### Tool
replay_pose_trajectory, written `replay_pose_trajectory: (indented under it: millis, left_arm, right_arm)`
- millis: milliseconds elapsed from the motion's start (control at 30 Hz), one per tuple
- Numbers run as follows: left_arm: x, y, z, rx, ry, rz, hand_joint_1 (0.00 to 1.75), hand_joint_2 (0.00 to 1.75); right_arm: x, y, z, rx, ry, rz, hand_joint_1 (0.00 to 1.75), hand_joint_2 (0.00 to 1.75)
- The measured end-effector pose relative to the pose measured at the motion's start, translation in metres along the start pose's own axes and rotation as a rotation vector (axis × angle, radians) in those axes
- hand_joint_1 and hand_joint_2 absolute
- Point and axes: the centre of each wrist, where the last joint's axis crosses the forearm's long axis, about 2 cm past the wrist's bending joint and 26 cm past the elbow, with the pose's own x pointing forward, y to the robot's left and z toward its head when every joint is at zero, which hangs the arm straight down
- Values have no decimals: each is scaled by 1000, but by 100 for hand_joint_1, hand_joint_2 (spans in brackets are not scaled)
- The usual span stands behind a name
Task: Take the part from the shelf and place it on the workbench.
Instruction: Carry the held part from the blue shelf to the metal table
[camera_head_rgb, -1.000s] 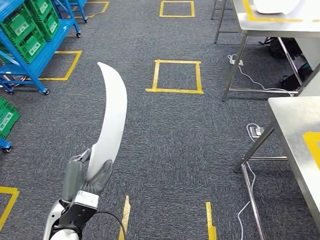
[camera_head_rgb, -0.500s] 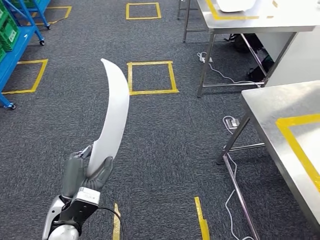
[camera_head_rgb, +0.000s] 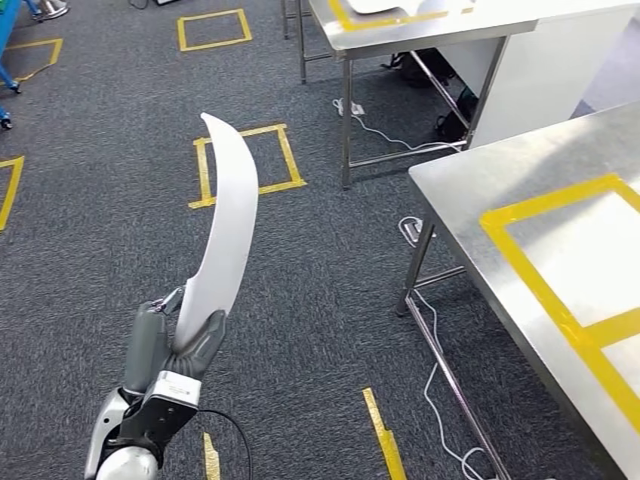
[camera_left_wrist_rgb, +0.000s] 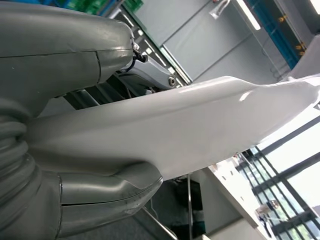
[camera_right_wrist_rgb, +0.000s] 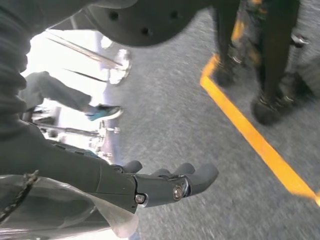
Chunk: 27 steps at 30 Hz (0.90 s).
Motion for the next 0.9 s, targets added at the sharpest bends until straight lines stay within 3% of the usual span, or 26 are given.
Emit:
replay_pose_trajectory:
  millis: [567,900]
  left_arm:
    - [-5,1,-2,4,28,20,175,175]
    - [-15,10,-23,19,21,-6,175,175]
  right_arm:
    - [1,0,0,-4,0,27,0,175]
    - [4,0,1,-17,-2,77,0,175]
